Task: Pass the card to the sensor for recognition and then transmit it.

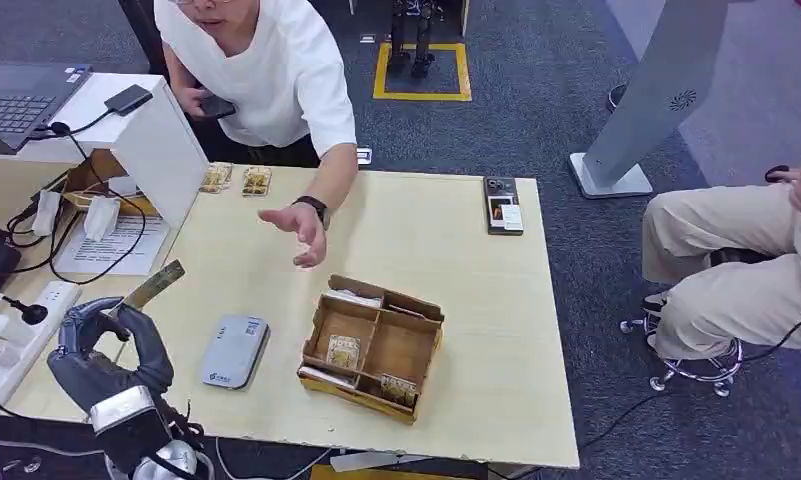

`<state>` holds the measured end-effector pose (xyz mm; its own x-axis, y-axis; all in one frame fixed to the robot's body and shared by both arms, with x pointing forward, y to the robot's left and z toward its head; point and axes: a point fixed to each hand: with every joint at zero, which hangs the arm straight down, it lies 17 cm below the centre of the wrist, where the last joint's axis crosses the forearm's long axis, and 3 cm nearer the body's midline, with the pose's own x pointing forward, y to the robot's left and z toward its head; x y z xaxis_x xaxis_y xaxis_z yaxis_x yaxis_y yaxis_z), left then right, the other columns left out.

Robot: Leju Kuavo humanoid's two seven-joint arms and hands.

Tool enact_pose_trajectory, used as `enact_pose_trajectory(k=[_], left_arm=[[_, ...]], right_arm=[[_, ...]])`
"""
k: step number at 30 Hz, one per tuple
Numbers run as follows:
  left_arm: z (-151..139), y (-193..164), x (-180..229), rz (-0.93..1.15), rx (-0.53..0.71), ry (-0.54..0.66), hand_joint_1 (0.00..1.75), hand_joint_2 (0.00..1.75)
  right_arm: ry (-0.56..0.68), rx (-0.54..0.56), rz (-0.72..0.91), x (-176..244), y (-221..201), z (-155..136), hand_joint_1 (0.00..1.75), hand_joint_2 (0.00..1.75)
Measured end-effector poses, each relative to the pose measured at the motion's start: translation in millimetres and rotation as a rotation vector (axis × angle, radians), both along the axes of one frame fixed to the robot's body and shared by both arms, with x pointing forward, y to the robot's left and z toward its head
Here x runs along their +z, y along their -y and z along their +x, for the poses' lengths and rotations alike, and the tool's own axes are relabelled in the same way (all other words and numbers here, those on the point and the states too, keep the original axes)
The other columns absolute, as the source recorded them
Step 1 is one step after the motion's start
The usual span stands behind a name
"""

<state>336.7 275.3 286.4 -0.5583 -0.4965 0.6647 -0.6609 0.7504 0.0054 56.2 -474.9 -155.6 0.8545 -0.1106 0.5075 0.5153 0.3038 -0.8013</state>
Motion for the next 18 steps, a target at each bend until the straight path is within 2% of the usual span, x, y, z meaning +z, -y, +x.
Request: enact_pose_trajectory(k=[7, 13, 18], left_arm=[[21.1, -16.9, -18.3, 0.005, 0.045, -0.054, 1.75, 1.75], [35.3, -20.3, -29.7, 0.043, 0.067, -0.096, 1.75, 1.75], [54.9, -17.8, -50.0, 0.129, 0.088, -0.179, 1.75, 1.75]], right_arm=[[0.007, 0.036, 0.001, -0.6, -3.8, 11.3, 0.00, 1.75], [0.007, 0.052, 0.008, -2.8, -6.8, 15.3, 0.00, 1.75], [0.013, 0.073, 0.007, -3.5, -5.8, 21.5, 0.00, 1.75]])
